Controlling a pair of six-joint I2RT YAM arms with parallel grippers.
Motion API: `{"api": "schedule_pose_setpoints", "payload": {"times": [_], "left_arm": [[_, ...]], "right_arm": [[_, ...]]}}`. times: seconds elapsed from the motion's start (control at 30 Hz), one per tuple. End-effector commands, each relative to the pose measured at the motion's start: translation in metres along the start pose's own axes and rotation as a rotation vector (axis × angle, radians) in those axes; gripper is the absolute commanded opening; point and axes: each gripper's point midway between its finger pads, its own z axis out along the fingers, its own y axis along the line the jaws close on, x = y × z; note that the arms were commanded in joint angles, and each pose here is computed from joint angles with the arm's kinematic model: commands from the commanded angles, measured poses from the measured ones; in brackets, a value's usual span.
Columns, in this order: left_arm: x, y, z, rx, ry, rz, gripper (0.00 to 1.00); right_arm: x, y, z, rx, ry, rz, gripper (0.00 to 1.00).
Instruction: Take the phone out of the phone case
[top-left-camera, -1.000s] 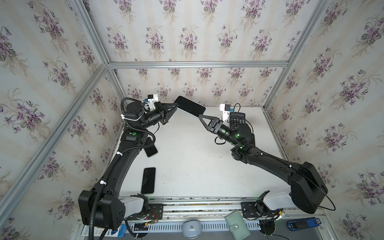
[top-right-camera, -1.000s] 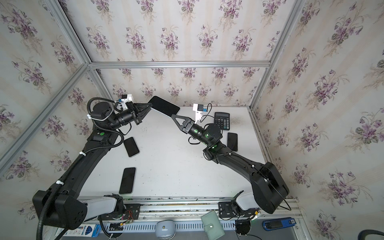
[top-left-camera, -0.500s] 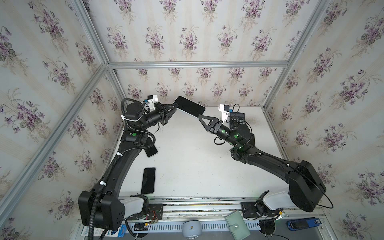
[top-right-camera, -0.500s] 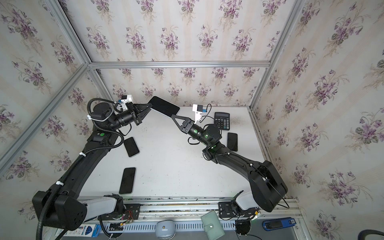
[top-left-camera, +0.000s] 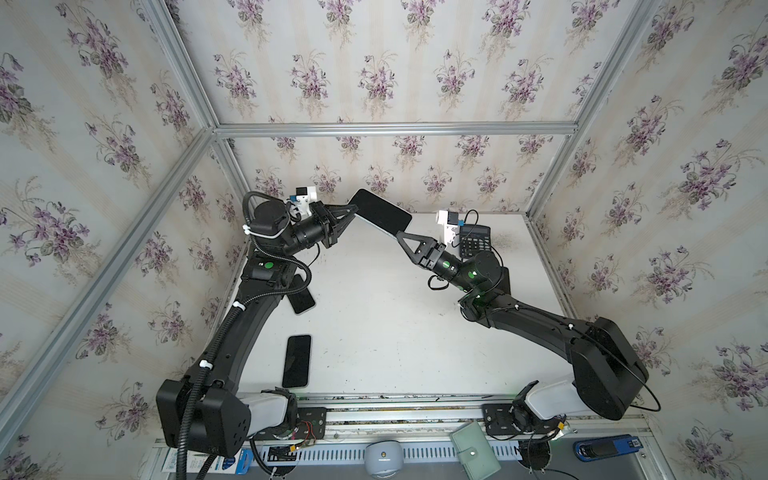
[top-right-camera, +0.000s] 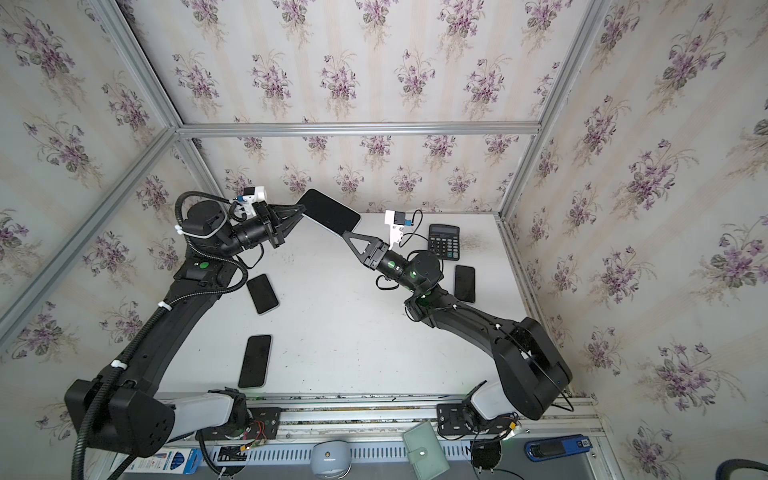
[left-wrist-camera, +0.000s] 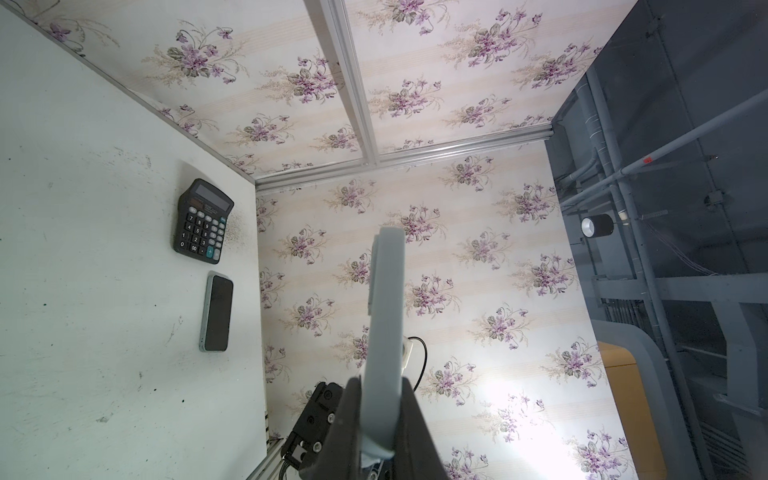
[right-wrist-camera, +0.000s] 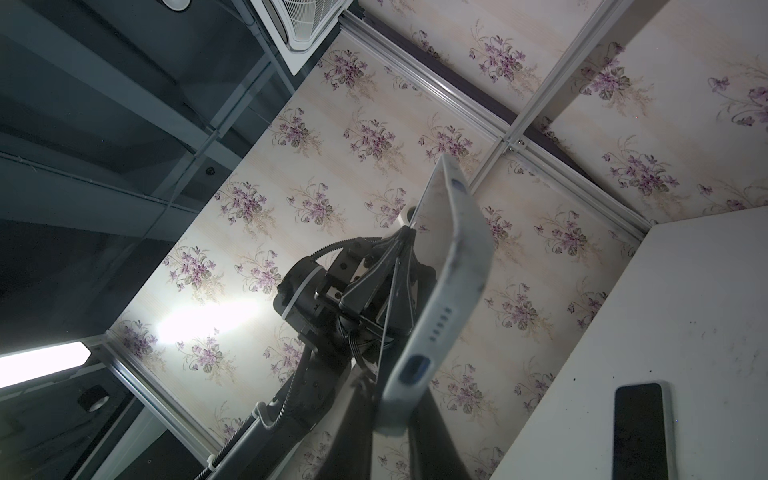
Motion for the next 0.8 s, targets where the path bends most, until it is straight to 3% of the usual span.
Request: {"api": "schedule_pose_setpoints", "payload": {"times": [0.0,0.43,0.77], "left_arm": [[0.009,-0.023,0.000,0.059,0.049,-0.027,0.00],[0.017,-0.028,0.004,0.038,0.113,-0.058,0.00],[0.013,-0.028,0.008,0.036,0.114,-0.051,0.00]], "right_arm": [[0.022,-0.020,-0.002,0.053,0.099,-0.132,0.12],[0.011,-0.056,-0.010,0.266,0.138,-0.550,0.15],[-0.009,-0.060,-0.017,0.326,0.109,-0.610,0.33]]}}
